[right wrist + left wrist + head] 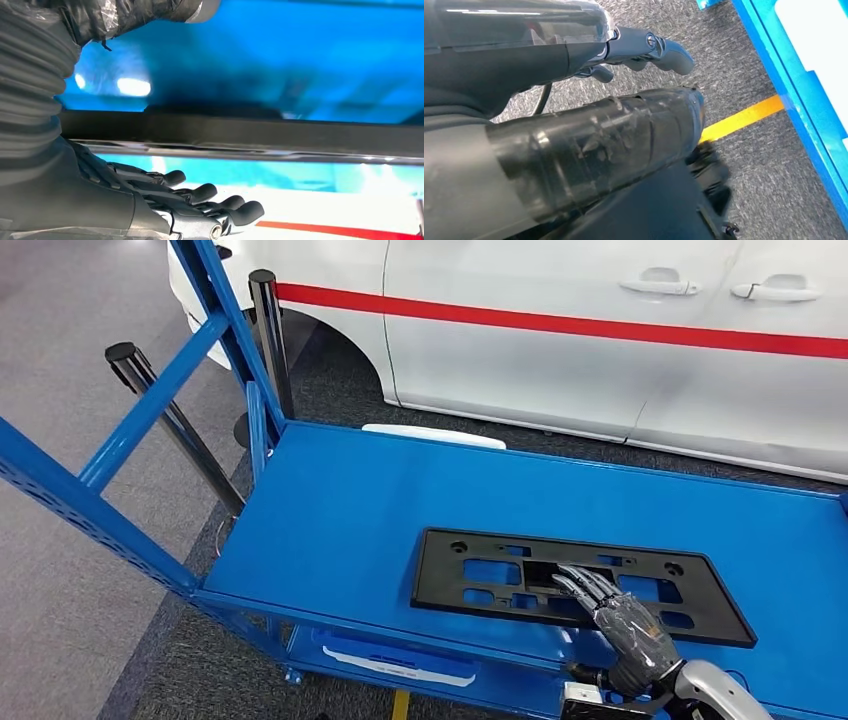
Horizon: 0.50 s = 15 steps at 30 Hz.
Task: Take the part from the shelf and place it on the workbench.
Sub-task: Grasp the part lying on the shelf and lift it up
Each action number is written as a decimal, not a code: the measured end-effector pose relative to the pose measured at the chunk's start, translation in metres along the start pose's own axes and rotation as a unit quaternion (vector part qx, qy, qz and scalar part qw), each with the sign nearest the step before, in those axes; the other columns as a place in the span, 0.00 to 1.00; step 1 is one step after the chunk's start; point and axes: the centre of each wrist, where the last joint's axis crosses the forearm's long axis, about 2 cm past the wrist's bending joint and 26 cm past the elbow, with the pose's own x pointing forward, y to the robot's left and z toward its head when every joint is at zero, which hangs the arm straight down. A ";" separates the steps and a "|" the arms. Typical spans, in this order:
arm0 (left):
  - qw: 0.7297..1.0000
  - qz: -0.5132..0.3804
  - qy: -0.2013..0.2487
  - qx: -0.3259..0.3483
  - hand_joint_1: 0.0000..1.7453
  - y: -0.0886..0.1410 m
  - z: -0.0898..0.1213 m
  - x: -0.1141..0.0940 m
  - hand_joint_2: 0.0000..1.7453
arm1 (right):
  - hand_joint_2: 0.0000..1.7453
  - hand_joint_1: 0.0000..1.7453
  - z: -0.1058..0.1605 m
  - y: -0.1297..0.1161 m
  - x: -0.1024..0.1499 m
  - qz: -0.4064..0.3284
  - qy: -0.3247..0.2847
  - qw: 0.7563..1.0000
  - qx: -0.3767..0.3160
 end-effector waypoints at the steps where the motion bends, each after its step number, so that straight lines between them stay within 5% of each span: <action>1: 1.000 0.000 0.001 0.000 0.00 0.000 0.000 -0.001 0.00 | 1.00 0.00 0.000 -0.001 0.000 0.002 0.001 1.000 -0.002; 15: 1.000 0.001 0.002 -0.001 0.00 -0.001 0.001 -0.003 0.00 | 1.00 0.00 0.001 -0.020 -0.002 0.023 0.002 0.999 -0.047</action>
